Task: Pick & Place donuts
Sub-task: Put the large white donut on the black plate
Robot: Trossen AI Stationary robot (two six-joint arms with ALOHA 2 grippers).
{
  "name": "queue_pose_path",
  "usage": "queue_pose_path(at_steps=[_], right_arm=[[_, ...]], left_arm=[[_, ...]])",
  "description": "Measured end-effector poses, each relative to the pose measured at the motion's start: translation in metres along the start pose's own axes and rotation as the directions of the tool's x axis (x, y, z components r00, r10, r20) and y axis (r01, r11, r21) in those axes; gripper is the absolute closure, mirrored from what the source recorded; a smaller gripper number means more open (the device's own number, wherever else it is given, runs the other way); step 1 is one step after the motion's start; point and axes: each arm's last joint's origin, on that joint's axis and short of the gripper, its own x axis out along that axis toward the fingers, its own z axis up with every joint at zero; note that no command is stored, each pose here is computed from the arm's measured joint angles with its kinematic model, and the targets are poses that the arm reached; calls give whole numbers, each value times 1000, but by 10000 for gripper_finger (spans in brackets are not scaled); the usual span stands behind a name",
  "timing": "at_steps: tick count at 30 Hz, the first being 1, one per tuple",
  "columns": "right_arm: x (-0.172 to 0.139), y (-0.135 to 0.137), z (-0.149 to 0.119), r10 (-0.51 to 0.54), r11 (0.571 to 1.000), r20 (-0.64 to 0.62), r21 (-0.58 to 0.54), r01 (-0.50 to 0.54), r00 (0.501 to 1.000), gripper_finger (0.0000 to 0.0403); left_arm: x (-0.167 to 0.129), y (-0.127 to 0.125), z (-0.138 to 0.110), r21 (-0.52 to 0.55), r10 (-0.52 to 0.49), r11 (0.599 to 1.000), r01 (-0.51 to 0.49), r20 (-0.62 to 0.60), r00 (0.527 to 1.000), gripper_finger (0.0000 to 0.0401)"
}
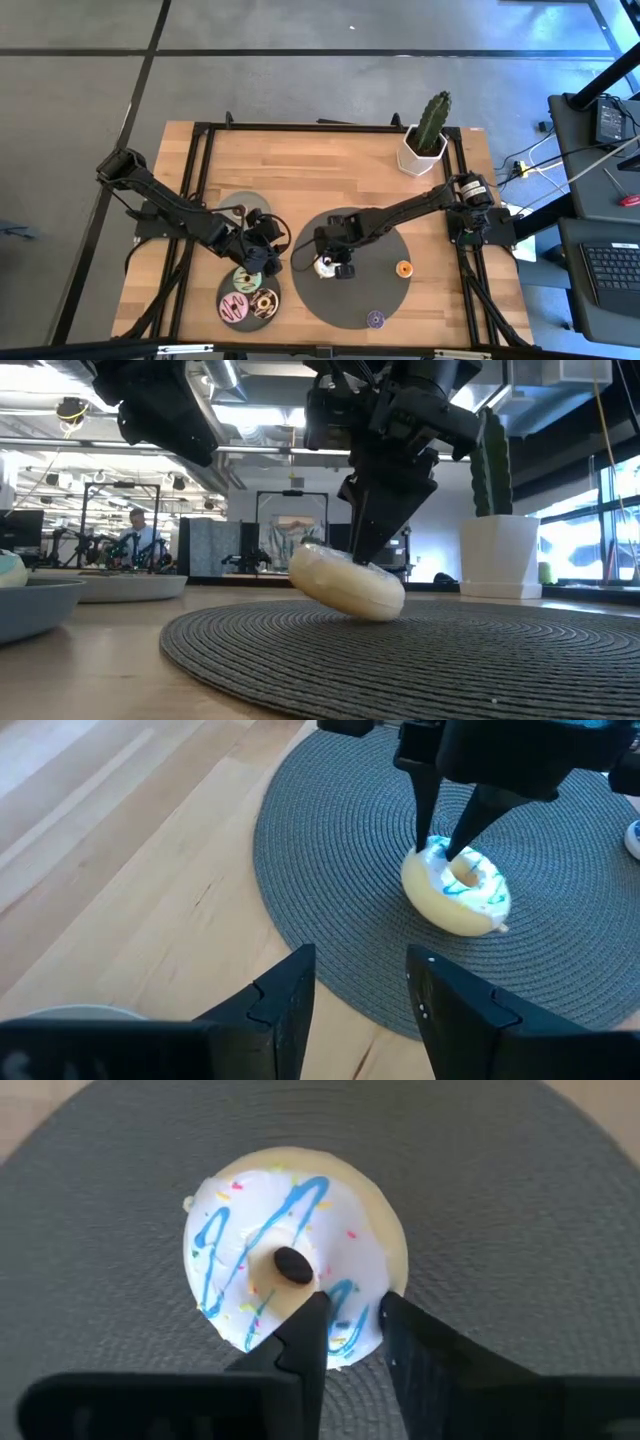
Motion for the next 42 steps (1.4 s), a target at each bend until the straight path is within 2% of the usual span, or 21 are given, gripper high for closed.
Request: queue_pose_path(at_steps=[7, 13, 17, 21, 23, 28, 32, 37, 42], right_arm=[[-2, -2, 0, -81, 997, 6, -3, 81, 997, 264], [-11, -2, 0, -96, 995, 7, -8, 96, 995, 252], [-17, -2, -7, -117, 993, -33, -14, 117, 993, 251], [-27, -3, -29, -139, 990, -59, -9, 139, 989, 251], [-33, -5, -44, -153, 987, -59, 40, 156, 986, 251], [-63, -10, -76, -249, 954, 54, 189, 235, 967, 251], [-84, -10, -96, -276, 927, 160, 303, 219, 948, 251], [-93, -8, -109, -250, 932, 304, 332, 144, 919, 251], [-90, -9, -117, -249, 939, 315, 311, 148, 916, 251]], left_arm=[[0, 0, 0, 0, 0, 1000, 0, 0, 1000, 250], [0, 0, 0, 0, 0, 1000, 0, 1, 1000, 249], [1, -2, 1, -4, -6, 1000, 6, 11, 1000, 250], [11, -7, 4, 58, -38, 998, 36, 35, 999, 256], [21, -11, 7, 106, -67, 992, 61, 57, 996, 259], [54, -22, 15, 251, -151, 961, 117, 118, 982, 263], [85, -22, 14, 308, -186, 940, 147, 104, 977, 265], [118, -14, 6, 300, -148, 947, 118, 80, 986, 266], [140, -8, -2, 250, -168, 955, 159, 14, 986, 267]])
